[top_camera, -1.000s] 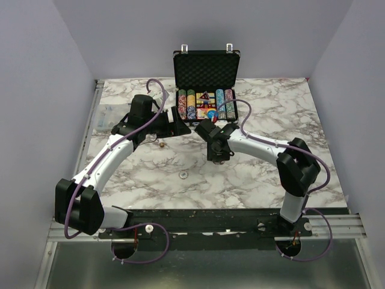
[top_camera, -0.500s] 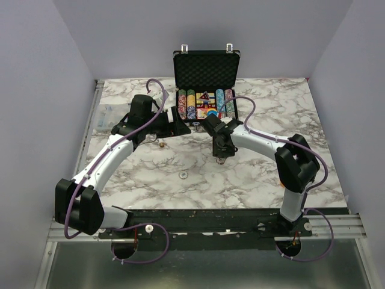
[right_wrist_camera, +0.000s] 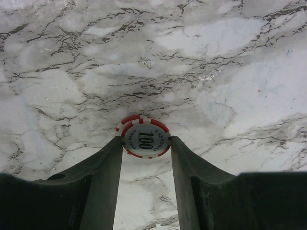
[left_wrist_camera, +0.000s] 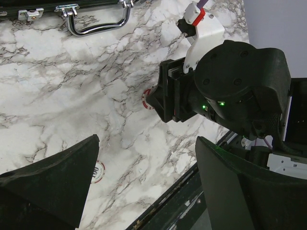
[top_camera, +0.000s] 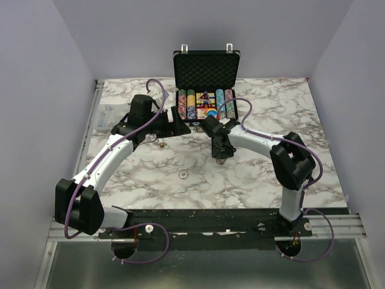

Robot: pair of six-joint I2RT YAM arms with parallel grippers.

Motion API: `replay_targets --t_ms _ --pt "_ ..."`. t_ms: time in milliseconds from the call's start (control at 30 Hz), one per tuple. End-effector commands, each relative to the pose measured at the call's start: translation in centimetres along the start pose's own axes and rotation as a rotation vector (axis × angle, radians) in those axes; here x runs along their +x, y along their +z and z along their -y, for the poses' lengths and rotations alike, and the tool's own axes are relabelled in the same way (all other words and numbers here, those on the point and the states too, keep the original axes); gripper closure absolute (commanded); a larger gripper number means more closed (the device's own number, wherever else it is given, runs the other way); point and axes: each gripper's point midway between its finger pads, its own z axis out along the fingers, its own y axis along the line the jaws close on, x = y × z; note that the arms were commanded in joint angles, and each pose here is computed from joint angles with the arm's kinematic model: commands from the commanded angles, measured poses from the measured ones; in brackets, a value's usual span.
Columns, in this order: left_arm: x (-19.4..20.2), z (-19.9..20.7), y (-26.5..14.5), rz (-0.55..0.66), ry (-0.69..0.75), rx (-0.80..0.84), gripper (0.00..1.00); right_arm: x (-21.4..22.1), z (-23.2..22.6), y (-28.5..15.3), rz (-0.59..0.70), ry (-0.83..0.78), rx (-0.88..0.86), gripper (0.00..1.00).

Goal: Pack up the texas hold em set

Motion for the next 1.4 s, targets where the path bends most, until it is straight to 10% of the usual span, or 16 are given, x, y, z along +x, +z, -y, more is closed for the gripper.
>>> replay_targets --t_ms 0,633,967,1367 --pt "-0.3 0.7 -0.1 0.006 0.009 0.022 0.19 -0.9 -1.0 0.2 0.010 0.006 -0.034 0.54" --pt "-0.3 0.9 -0.3 0.009 0.009 0.028 0.19 -1.8 -1.6 -2.0 0.031 -0.002 -0.092 0.40" --pt "-0.9 -0.2 -0.5 0.035 -0.008 -0.027 0.18 2.4 -12.6 -5.4 0.058 -0.193 -0.468 0.29" --pt "-2.7 -4.5 -2.2 0.142 -0.132 -0.304 0.09 6.1 -16.8 -4.4 0.021 -0.349 -0.387 0.28"
